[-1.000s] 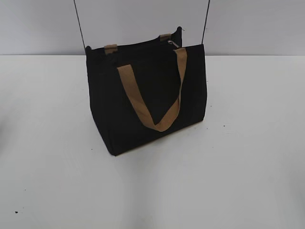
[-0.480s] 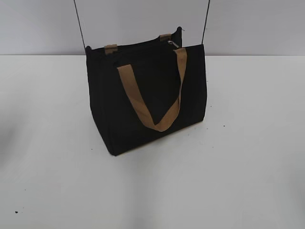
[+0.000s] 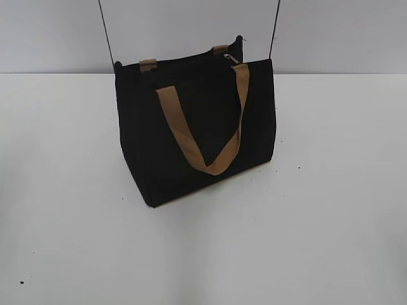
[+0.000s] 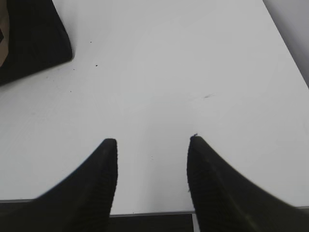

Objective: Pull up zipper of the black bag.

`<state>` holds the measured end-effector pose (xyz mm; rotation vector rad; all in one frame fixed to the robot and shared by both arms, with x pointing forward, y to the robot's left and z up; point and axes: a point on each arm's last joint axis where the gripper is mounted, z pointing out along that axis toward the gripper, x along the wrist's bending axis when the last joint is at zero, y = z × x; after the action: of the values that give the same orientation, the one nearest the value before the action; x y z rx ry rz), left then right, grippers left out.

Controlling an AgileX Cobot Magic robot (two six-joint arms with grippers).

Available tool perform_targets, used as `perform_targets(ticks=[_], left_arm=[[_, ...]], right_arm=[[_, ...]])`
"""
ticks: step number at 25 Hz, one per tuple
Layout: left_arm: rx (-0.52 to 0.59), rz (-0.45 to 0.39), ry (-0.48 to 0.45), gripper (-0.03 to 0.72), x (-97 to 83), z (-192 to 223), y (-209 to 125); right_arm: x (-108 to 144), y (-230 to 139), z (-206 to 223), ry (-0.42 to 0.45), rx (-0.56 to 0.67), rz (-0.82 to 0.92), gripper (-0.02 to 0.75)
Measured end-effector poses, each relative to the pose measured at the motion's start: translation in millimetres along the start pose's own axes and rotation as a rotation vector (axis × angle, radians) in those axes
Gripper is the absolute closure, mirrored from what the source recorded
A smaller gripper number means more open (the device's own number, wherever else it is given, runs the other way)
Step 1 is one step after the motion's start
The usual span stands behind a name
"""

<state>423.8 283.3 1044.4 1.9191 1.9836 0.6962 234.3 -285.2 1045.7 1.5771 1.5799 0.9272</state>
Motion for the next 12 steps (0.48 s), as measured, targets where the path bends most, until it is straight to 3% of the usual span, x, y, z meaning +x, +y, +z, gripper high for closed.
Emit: perform_targets(ticks=[3,5,12], left_arm=[[0.062,0.014,-0.038,0.312,6.8,-30.6,-17.8],[0.045,0.031,-0.084,0.312,10.2,-49.4,-30.3],[-0.235,0.066,-0.242,0.312,22.9,-109.8,-75.1]], right_arm=[[0.0,0.0,0.0,0.0,0.0,0.0,0.374],[0.0,0.0,0.0,0.0,0.0,0.0,0.374],[0.0,0.0,0.0,0.0,0.0,0.0,0.374]])
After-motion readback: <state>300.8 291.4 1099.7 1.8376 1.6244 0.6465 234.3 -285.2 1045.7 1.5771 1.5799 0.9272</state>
